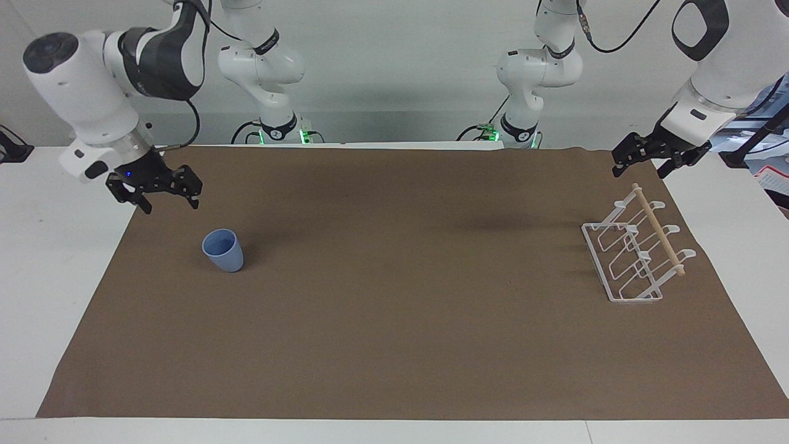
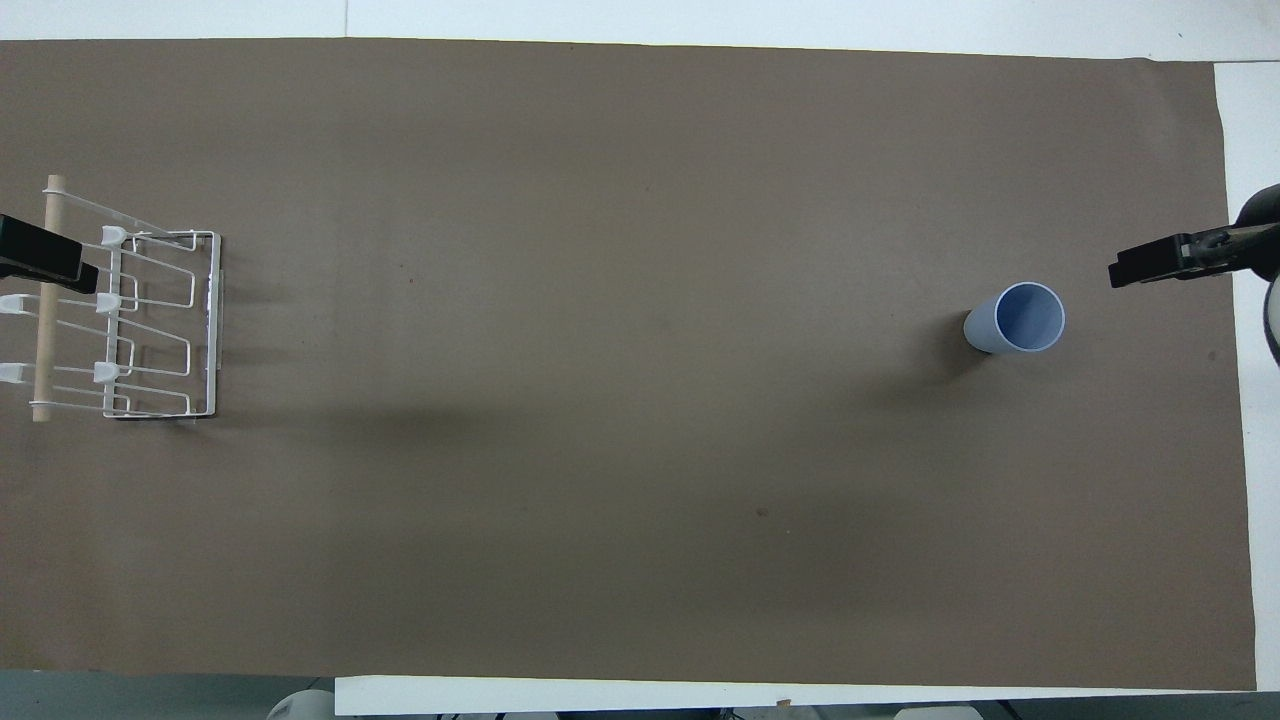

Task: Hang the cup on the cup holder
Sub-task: 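Reach the right gripper down to the light blue cup and grasp its rim, then lift the cup with the right gripper while the left gripper reaches toward it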

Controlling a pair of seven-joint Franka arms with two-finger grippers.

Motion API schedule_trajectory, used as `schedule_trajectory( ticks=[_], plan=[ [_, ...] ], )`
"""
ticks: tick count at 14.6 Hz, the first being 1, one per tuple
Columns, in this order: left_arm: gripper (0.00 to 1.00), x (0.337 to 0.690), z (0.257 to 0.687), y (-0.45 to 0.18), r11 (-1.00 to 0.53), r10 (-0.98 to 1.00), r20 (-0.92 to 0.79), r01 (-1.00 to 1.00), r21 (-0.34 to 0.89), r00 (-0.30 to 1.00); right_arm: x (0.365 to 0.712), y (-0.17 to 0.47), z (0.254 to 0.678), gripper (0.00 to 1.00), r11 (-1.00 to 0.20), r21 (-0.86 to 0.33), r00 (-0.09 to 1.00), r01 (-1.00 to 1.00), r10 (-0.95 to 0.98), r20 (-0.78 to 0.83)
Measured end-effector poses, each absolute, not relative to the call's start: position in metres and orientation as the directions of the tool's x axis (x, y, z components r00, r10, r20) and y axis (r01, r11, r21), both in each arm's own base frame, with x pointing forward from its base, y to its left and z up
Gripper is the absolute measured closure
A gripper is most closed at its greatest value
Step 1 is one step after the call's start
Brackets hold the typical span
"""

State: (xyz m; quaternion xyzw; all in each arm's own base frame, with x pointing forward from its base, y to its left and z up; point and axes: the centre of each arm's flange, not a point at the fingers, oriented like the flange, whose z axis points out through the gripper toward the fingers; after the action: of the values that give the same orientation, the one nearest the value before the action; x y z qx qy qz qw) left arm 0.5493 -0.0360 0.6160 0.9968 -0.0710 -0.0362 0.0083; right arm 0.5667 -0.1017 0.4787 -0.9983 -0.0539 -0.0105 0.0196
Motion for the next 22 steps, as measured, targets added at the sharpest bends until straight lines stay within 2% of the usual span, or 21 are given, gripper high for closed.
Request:
schedule_trajectory(
  ticks=[3,13,15,16,20,21,22],
  plan=[
    [0.00,0.549,0.616,-0.036,-0.990,-0.143,-0.070,-0.141,0.022,0.987,0.574,-0.101,0.423,0.00,-0.993,-0.062,0.995,0.097,0.095,0.031],
    [0.00,0.554,0.615,-0.022,-0.993,-0.115,-0.050,-0.114,0.019,0.992,0.558,-0.090,0.355,0.12,-0.990,-0.068,0.993,0.120,0.119,0.010],
    [0.00,0.554,0.615,-0.018,-0.994,-0.107,-0.050,-0.106,0.019,0.993,0.554,-0.089,0.349,0.32,-0.989,-0.069,0.991,0.133,0.133,0.005],
    [0.00,0.554,0.614,-0.017,-0.994,-0.106,-0.051,-0.105,0.020,0.993,0.554,-0.089,0.349,0.46,-0.988,-0.069,0.991,0.137,0.137,0.005],
    [0.00,0.554,0.612,-0.017,-0.995,-0.101,-0.057,-0.100,0.020,0.993,0.555,-0.082,0.350,0.89,-0.986,-0.071,0.988,0.151,0.152,0.000],
    [0.00,0.554,0.609,-0.017,-0.996,-0.090,-0.063,-0.089,0.019,0.994,0.555,-0.081,0.350,0.96,-0.985,-0.072,0.988,0.154,0.154,-0.004],
    [0.00,0.554,0.607,-0.017,-0.998,-0.058,-0.067,-0.057,0.017,0.996,0.555,-0.080,0.351,0.96,-0.985,-0.076,0.988,0.155,0.156,-0.012]
  ],
)
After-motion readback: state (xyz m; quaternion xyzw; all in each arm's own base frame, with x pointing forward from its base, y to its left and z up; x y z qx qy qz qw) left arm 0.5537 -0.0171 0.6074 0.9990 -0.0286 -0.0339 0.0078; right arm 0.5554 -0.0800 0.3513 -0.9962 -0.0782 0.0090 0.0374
